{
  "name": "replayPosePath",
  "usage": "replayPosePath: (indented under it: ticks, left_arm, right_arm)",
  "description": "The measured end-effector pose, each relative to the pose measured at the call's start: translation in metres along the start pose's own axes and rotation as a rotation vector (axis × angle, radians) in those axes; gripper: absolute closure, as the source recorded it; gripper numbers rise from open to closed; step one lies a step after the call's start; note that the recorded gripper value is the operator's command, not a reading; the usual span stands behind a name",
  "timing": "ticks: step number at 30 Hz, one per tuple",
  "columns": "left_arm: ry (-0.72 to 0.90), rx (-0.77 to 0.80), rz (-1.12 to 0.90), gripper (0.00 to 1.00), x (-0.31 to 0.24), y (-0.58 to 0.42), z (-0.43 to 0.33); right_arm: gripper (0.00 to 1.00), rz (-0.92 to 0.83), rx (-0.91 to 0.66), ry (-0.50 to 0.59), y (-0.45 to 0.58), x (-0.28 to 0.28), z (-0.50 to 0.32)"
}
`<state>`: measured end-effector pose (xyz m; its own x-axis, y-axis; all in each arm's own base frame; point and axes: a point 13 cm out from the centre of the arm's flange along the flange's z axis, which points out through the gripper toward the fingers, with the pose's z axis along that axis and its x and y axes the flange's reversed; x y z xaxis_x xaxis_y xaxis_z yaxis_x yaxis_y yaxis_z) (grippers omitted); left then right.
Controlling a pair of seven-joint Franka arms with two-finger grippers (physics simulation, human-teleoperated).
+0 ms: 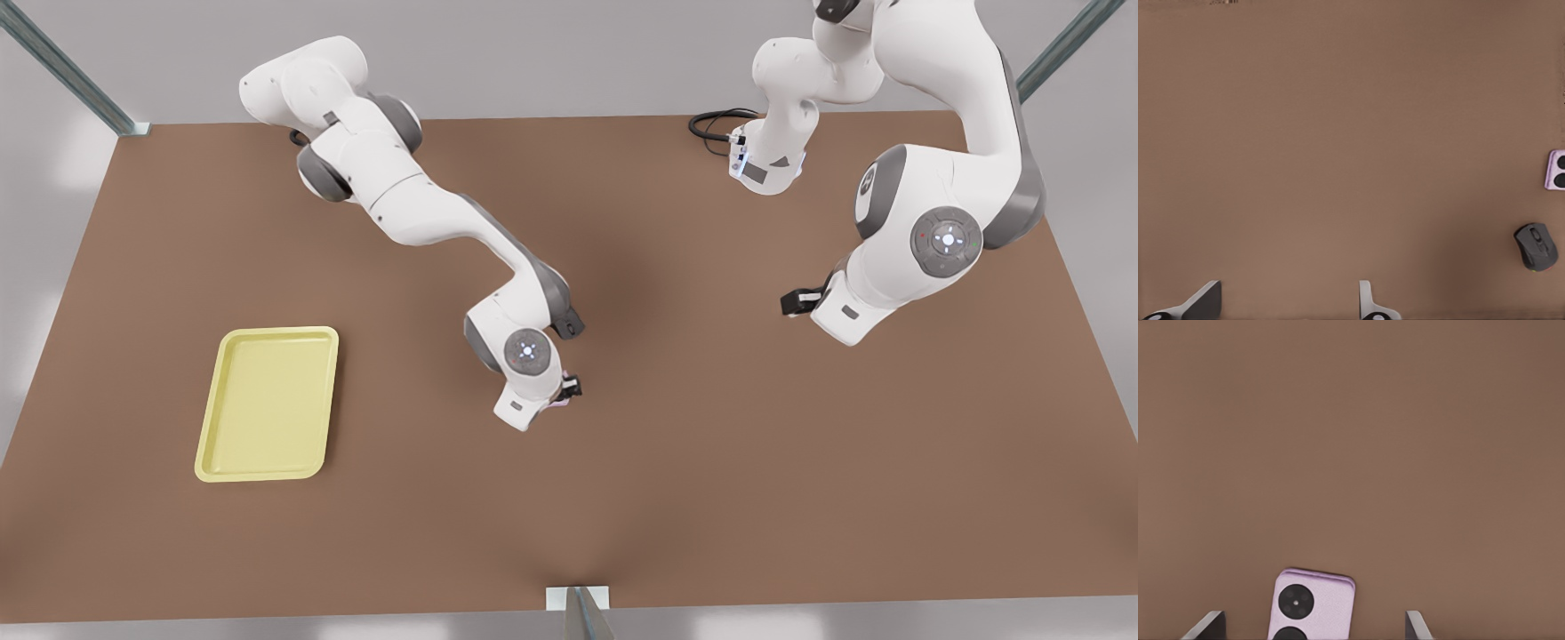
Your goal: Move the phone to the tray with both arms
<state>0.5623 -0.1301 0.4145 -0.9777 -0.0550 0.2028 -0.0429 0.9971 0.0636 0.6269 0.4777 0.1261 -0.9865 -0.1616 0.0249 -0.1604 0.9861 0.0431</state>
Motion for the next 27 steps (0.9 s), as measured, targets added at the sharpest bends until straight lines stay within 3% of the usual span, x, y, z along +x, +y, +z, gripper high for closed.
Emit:
replayPosePath:
  ticks: [12,27]
  left_arm:
    - [0.002,0.002,0.114,0.00,-0.001,-0.002,0.004]
    - [0.007,0.012,0.183,0.00,-0.002,-0.007,0.006]
  right_arm:
    - [0.00,0.215,0.017,0.046,-0.002,0.019,0.073]
    - [0.00,0.224,0.021,0.069,0.010,0.036,0.082]
